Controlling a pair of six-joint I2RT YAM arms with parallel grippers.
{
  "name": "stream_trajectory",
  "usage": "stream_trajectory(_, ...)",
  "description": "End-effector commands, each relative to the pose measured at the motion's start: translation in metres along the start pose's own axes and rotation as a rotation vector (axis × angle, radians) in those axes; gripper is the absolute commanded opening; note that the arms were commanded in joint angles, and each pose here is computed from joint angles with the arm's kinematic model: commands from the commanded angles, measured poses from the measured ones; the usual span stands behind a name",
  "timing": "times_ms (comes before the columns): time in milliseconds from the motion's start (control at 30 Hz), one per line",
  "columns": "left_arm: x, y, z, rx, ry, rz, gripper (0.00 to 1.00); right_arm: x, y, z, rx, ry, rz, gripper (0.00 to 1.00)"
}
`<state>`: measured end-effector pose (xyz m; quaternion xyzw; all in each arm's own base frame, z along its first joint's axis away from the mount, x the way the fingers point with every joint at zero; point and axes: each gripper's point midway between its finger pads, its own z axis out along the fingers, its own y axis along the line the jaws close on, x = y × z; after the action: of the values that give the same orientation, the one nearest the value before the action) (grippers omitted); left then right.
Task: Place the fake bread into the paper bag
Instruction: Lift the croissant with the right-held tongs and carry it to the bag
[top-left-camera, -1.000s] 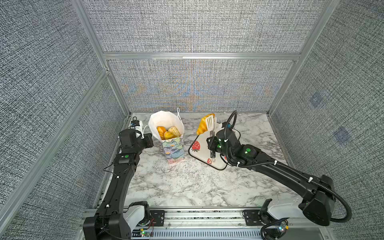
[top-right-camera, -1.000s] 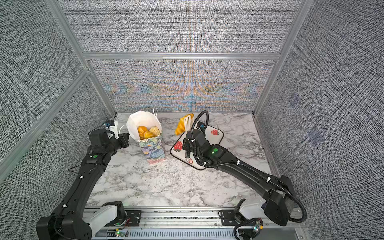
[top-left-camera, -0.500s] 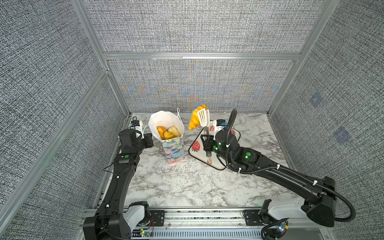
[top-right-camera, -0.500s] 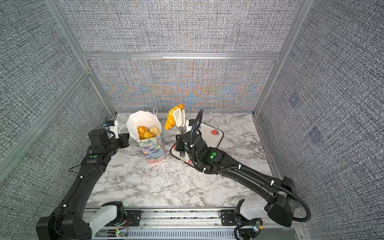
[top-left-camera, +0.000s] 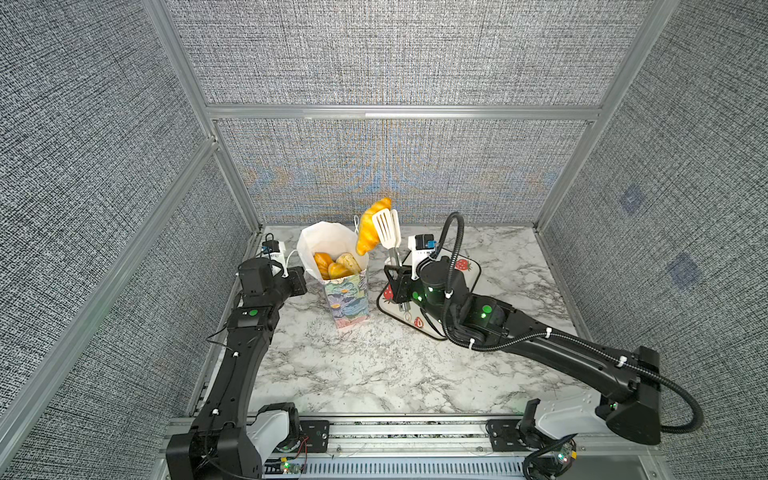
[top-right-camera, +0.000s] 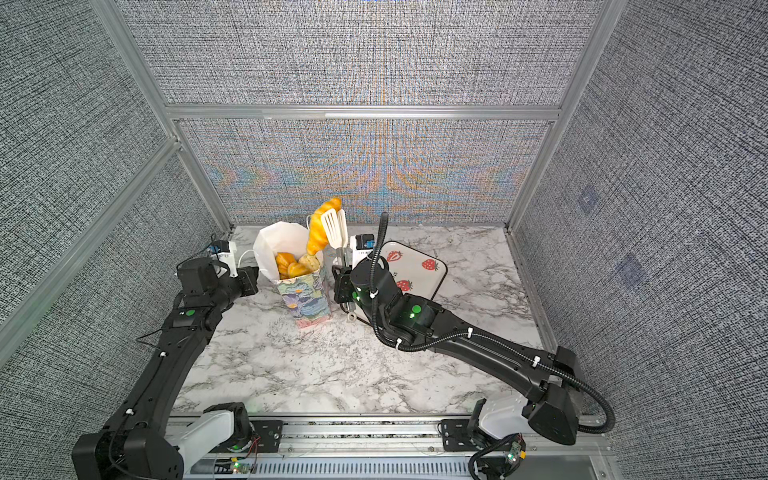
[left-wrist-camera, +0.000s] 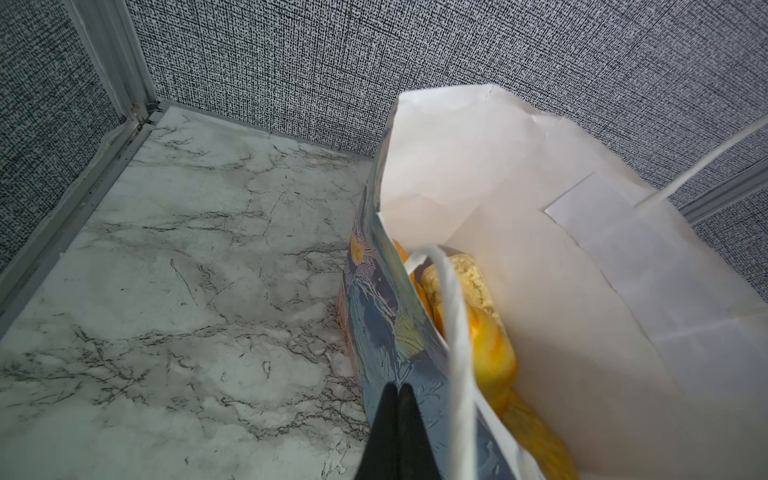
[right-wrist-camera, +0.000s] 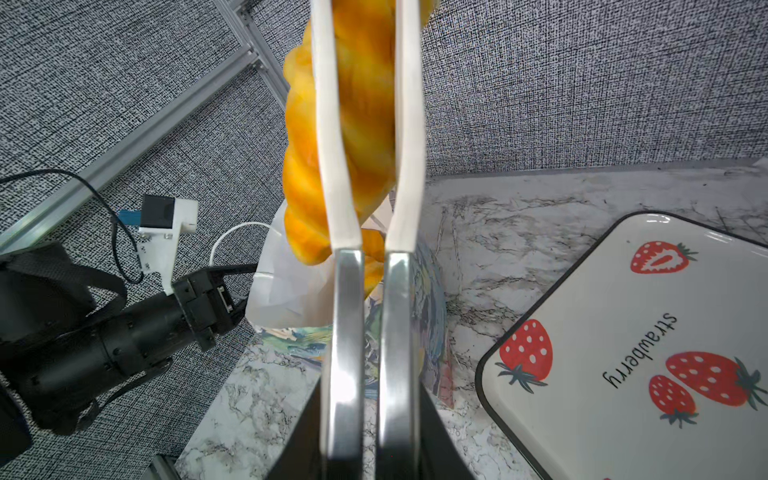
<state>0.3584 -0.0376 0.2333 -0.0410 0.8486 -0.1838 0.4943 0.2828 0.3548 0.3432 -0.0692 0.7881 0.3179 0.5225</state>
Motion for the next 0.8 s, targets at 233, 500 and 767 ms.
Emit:
stream_trajectory(233, -0.003, -0.001, -0.001, 0.004, -0.015, 0.007, 0.0, -0.019, 0.04, 0.006, -0.054, -0.064, -0.11, 0.25)
stream_trajectory(500, -0.003, 0.0, 0.0, 0.002, -0.014, 0.006, 0.0, -0.009, 0.056, 0.019, -0.048, -0.018, -0.194, 0.25)
stream_trajectory(767, -0.003, 0.001, 0.0, 0.001, -0.014, 0.005, 0.0, 0.004, 0.061, 0.033, -0.001, 0.036, -0.261, 0.25)
